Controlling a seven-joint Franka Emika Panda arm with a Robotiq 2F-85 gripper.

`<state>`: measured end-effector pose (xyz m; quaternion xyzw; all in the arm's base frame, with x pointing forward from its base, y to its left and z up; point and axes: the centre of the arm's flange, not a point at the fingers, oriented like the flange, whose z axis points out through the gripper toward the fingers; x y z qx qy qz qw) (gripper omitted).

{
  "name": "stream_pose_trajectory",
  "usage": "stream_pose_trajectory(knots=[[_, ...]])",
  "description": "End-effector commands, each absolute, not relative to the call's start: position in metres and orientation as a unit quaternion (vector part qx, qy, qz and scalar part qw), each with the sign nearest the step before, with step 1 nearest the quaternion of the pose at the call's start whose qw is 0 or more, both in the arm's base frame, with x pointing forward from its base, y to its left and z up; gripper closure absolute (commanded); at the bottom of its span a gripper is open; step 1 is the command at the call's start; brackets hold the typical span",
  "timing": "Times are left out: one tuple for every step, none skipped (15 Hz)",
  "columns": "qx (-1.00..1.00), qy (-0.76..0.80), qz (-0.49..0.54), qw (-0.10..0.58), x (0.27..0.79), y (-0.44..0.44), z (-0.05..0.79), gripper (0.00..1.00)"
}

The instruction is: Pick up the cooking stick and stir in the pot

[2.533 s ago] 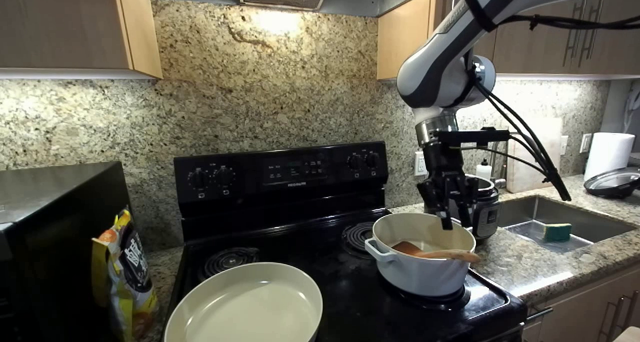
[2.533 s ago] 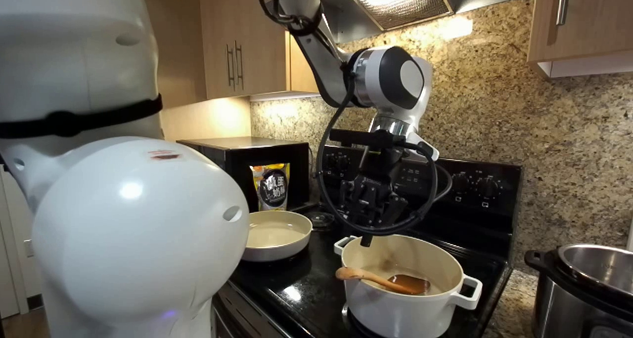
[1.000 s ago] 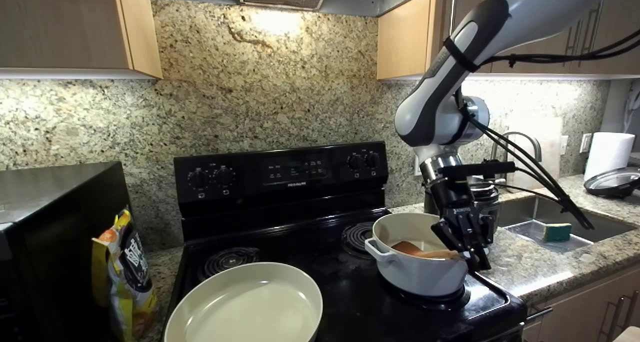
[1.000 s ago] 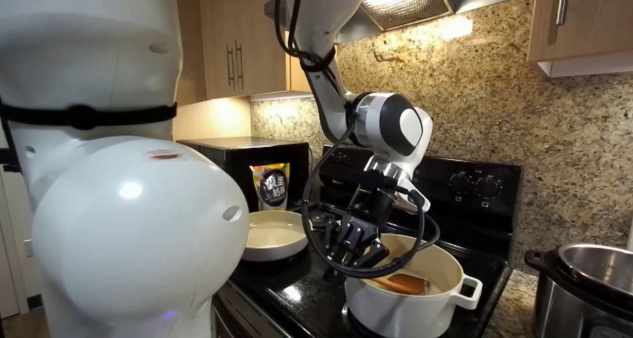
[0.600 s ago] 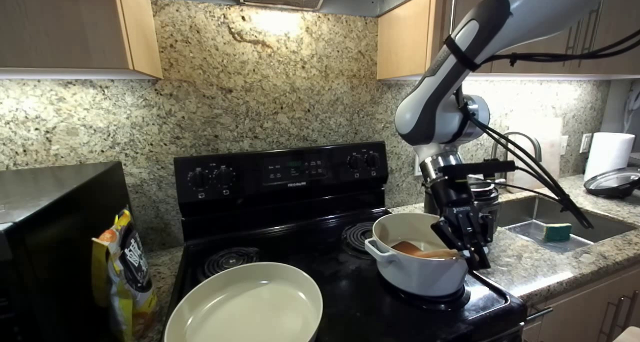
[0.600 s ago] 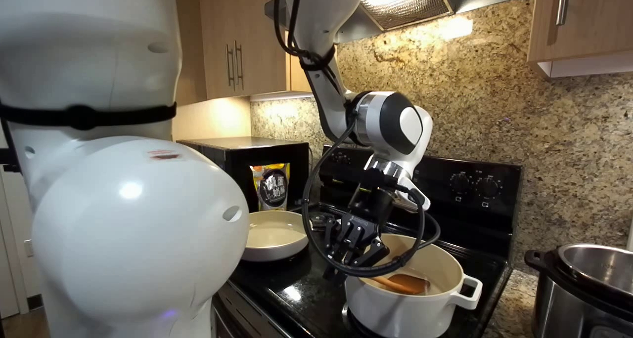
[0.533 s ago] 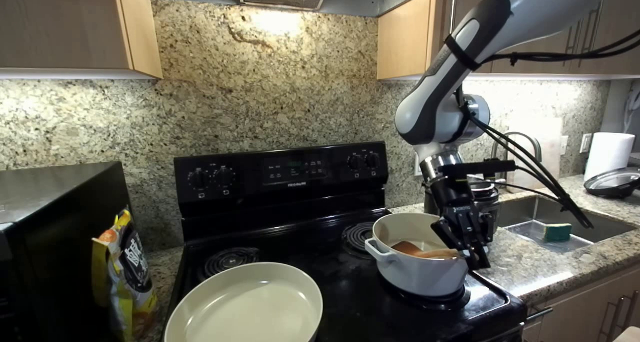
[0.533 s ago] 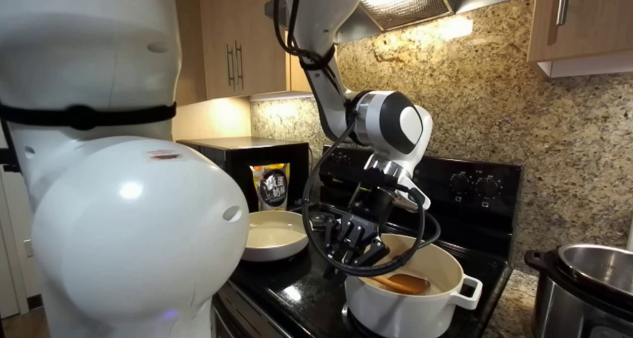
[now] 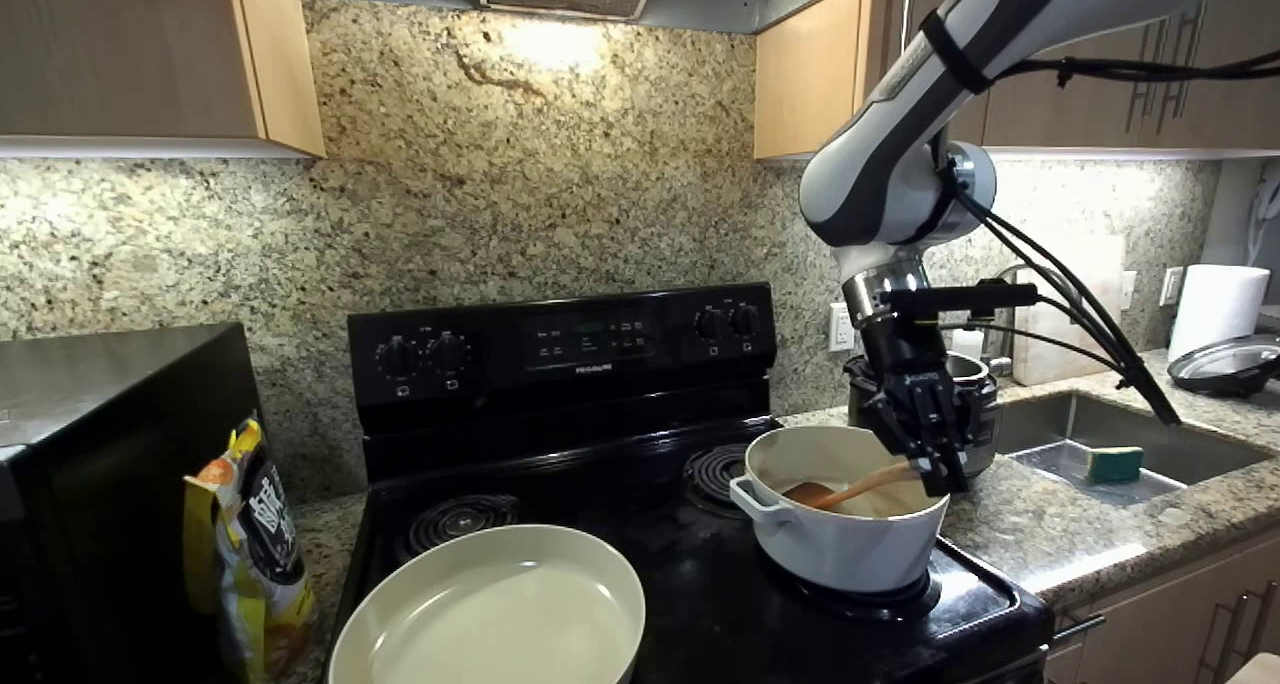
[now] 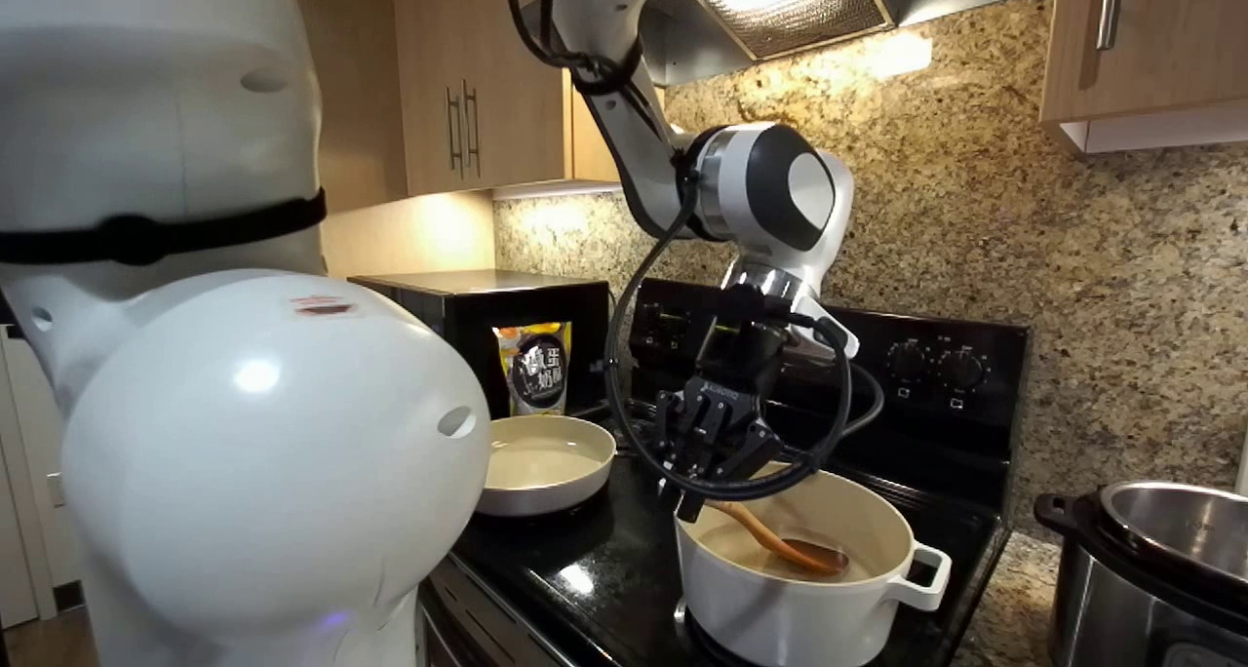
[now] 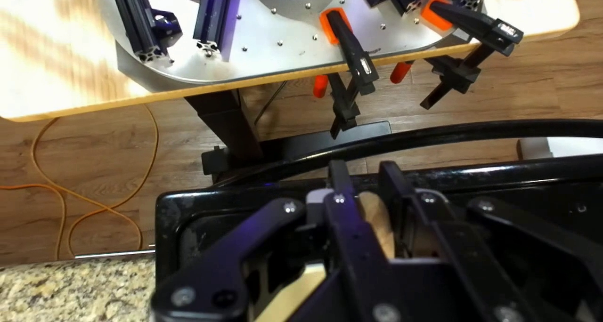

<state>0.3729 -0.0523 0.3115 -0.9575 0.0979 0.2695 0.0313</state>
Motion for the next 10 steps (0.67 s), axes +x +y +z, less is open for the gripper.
stream_pose_trajectory(knots=[[-0.965,0.115,0.234,0.017,0.377,-0.063,0.336,0.93],[-0.966,0.120,0.230,0.017,0.379,-0.068,0.338,0.93],[-0.965,0.127,0.228,0.018,0.382,-0.074,0.339,0.93],[-0.964,0.133,0.227,0.020,0.383,-0.080,0.338,0.93],[-0.963,0.138,0.230,0.024,0.383,-0.086,0.335,0.93],[-0.961,0.140,0.235,0.029,0.383,-0.089,0.331,0.93],[-0.960,0.141,0.239,0.029,0.382,-0.090,0.325,0.93],[-0.959,0.141,0.244,0.030,0.381,-0.089,0.321,0.93],[-0.958,0.140,0.248,0.031,0.381,-0.088,0.318,0.93],[-0.957,0.136,0.253,0.029,0.380,-0.084,0.314,0.93]])
